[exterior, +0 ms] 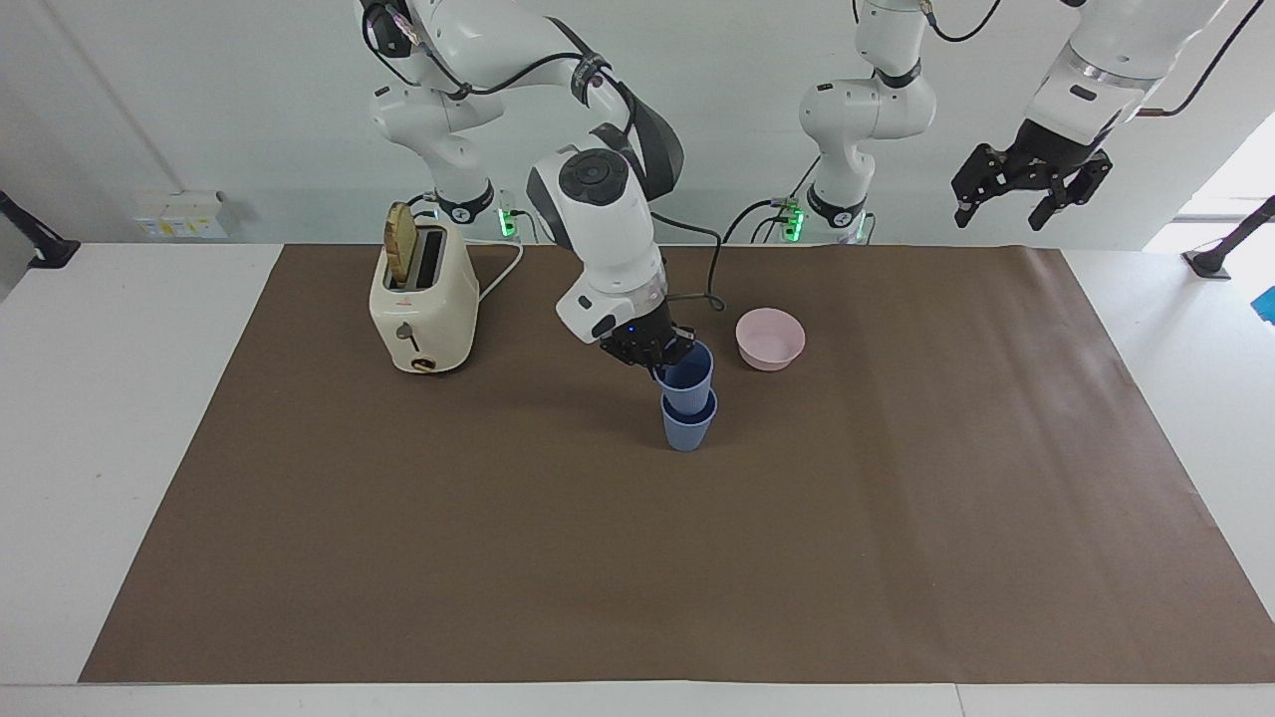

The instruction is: Stack blue cups with both arms

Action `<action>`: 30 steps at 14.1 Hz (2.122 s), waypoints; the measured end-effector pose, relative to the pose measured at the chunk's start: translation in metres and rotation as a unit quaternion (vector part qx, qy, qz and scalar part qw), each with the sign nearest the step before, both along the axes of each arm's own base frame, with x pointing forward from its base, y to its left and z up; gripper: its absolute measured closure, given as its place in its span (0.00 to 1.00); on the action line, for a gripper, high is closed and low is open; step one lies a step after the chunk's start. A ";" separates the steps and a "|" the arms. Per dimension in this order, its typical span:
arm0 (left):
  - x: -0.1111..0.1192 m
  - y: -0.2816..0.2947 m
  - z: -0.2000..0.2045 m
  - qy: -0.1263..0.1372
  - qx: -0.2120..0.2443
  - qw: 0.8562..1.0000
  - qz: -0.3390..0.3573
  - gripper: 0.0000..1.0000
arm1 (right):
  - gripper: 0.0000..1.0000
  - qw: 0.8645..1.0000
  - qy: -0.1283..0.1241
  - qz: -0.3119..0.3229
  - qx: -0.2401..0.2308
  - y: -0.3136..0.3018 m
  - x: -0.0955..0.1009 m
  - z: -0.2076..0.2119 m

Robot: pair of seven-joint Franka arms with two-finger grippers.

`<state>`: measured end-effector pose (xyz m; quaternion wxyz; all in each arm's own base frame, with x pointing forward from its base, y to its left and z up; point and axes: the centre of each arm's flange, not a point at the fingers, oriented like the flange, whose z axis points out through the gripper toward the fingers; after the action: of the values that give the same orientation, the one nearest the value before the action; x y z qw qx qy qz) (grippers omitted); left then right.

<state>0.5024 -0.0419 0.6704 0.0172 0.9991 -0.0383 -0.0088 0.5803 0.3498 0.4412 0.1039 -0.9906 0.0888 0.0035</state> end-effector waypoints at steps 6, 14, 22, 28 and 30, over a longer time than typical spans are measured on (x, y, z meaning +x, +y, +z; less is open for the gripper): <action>0.000 0.000 0.000 0.000 0.000 1.000 0.000 0.00 | 0.59 1.000 -0.009 -0.002 0.004 0.000 0.003 -0.002; 0.000 0.000 0.000 0.000 0.000 1.000 0.000 0.00 | 0.00 1.000 -0.013 -0.003 0.005 -0.002 0.005 -0.001; 0.000 0.000 0.000 0.000 0.000 1.000 0.000 0.00 | 0.00 1.000 -0.001 0.025 -0.016 -0.112 0.033 0.046; 0.000 0.000 0.000 0.000 0.000 1.000 0.000 0.00 | 0.00 0.998 -0.010 0.042 -0.042 -0.196 0.024 0.106; 0.000 0.000 0.000 0.000 0.000 1.000 0.000 0.00 | 0.00 0.998 -0.010 0.046 -0.047 -0.227 0.017 0.127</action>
<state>0.5024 -0.0419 0.6704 0.0172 0.9991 -0.0383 -0.0088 0.5968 0.1230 0.5687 0.0582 -0.9974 0.0417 -0.0061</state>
